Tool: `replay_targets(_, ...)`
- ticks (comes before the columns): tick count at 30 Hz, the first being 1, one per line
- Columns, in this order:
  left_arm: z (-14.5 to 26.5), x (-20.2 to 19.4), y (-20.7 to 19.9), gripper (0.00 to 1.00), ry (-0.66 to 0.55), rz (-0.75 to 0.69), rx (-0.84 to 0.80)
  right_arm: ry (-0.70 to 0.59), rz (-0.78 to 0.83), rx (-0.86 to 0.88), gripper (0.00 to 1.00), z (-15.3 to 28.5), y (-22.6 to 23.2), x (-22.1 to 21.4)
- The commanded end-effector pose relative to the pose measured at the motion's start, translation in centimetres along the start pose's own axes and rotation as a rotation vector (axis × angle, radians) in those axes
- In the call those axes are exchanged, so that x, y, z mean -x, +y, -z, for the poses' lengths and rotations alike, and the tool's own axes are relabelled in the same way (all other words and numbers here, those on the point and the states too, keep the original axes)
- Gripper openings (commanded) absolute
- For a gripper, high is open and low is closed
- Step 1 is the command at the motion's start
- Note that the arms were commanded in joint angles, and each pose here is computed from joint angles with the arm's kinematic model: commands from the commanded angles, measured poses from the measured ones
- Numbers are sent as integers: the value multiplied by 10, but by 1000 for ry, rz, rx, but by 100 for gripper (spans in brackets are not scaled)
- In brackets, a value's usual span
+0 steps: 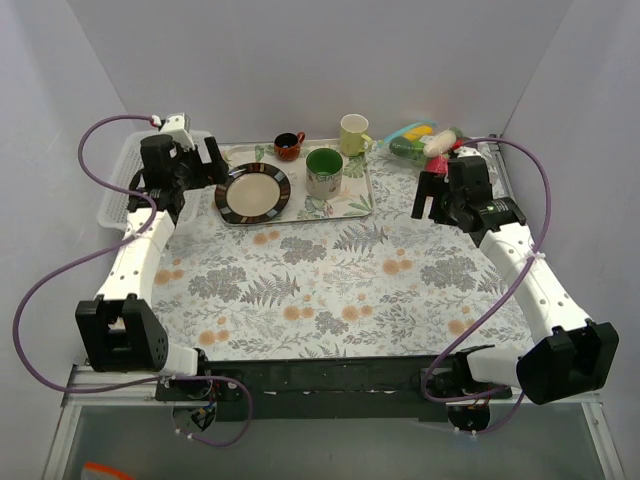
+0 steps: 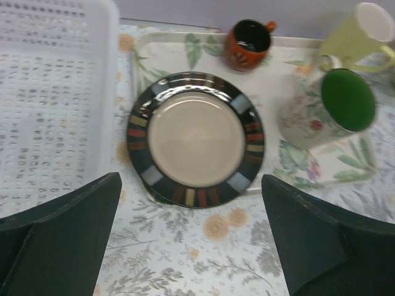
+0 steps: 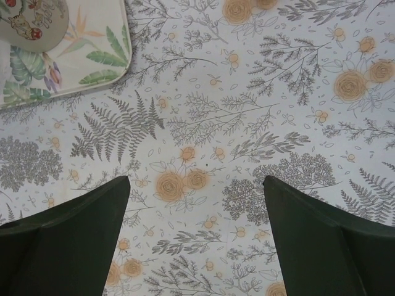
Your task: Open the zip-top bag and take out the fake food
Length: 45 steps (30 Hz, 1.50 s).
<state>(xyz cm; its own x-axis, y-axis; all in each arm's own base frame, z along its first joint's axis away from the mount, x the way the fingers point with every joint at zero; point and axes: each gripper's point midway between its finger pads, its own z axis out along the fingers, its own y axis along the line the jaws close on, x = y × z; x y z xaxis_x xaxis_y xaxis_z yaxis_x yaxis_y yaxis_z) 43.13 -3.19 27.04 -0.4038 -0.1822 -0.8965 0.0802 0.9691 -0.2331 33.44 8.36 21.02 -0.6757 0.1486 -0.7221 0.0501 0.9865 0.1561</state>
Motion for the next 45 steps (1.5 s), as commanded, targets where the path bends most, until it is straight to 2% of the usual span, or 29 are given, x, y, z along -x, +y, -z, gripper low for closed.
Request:
replay_targets(1, -28, 32, 49, 98, -102, -54, 241, -166, -21, -52, 98, 12, -8, 33)
replay_targets(4, -61, 16, 72, 98, -32, -46, 333, -220, -57, -161, 98, 9, -28, 46)
replay_targets(6, -78, 0, 83, 98, 16, -44, 368, -205, -113, -239, 98, -4, -45, 49)
replay_targets(11, -84, -18, 92, 98, 18, -35, 394, -80, -188, -251, 98, -55, -55, 37)
replay_targets(13, -82, -18, 91, 81, -9, -35, 381, -72, -189, -246, 98, -71, -54, 41)
replay_targets(15, -81, -34, 96, 57, 6, -38, 381, -100, -185, -216, 97, -81, -47, 55)
replay_targets(16, -82, -35, 97, 41, -5, -40, 383, -90, -171, -209, 97, -91, -44, 56)
replay_targets(18, -84, -49, 103, 34, 21, -46, 399, -138, -152, -117, 96, -96, -22, 81)
replay_targets(21, -88, -67, 111, 34, 51, -51, 413, -191, -48, -68, 96, -106, 7, 105)
replay_targets(23, -91, -75, 112, 36, 58, -54, 412, -206, 84, -116, 98, -121, 15, 111)
replay_targets(24, -92, -84, 116, 37, 73, -56, 427, -245, 147, -105, 98, -119, 37, 122)
replay_targets(25, -93, -86, 119, 39, 79, -63, 438, -226, 206, -129, 98, -135, 42, 116)
replay_targets(26, -96, -78, 121, 43, 49, -67, 448, -227, 281, -176, 98, -139, 42, 117)
replay_targets(27, -100, -70, 123, 48, 37, -72, 456, -240, 308, -173, 98, -140, 55, 122)
replay_targets(29, -103, -56, 123, 79, 23, -83, 444, -218, 312, -164, 98, -154, 59, 115)
replay_targets(30, -103, -55, 122, 89, 35, -84, 438, -214, 301, -161, 98, -157, 58, 113)
replay_targets(32, -102, -40, 117, 93, 10, -94, 414, -208, 305, -150, 98, -166, 60, 108)
replay_targets(35, -106, -35, 117, 93, -26, -122, 404, -208, 318, -155, 98, -175, 61, 107)
replay_targets(39, -117, -57, 133, 88, 31, -152, 445, -208, 345, -195, 98, -188, 58, 112)
replay_targets(42, -119, -78, 141, 81, 70, -172, 451, -204, 387, -236, 98, -197, 51, 110)
replay_targets(45, -119, -88, 148, 66, 74, -176, 464, -195, 406, -289, 98, -206, 41, 106)
